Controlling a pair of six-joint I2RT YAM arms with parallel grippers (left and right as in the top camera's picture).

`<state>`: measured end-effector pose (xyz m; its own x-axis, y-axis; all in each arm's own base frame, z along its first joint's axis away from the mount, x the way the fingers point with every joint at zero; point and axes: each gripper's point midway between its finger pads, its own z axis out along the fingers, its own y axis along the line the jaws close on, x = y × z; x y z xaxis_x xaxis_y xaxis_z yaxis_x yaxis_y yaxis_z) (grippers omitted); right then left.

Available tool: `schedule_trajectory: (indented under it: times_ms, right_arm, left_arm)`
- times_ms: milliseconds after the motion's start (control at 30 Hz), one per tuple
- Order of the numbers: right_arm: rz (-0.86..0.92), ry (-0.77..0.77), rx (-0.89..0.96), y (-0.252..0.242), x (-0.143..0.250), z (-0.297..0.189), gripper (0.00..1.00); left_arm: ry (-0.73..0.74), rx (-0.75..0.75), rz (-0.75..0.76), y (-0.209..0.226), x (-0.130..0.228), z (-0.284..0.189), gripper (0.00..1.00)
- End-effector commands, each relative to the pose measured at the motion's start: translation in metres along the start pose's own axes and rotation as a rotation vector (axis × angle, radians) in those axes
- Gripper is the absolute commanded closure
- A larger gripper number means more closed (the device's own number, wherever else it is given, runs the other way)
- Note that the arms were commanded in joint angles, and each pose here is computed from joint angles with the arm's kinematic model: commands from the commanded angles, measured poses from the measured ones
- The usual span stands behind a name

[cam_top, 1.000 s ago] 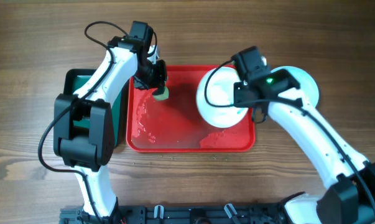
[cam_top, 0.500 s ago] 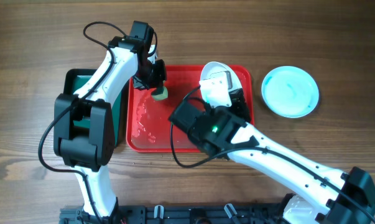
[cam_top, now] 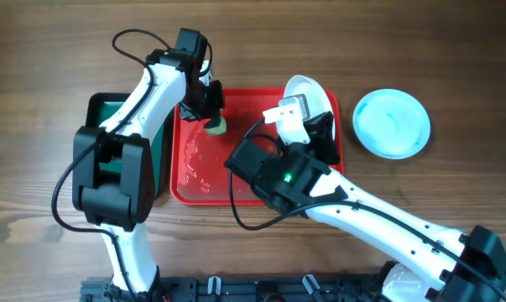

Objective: Clean dirty plates on tray and stack at the side
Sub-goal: 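Carry the plate with the right gripper toward the table's right side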

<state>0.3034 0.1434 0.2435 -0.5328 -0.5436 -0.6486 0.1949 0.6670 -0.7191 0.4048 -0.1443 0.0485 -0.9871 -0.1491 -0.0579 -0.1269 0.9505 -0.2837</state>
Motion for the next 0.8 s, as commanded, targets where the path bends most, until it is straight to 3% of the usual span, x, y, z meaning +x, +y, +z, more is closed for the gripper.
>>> schedule_trajectory:
  times_ms: [0,767]
  right_arm:
    - [-0.076,-0.041,0.042,-0.012,-0.012,-0.003,0.96]
    - [-0.057,-0.025,-0.066,0.009,-0.015,-0.003,0.96]
  left_arm:
    - [-0.011,-0.005,-0.010,0.000,0.000,-0.003,0.96]
    - [-0.012,-0.005,-0.010,0.000,0.000,-0.003,0.96]
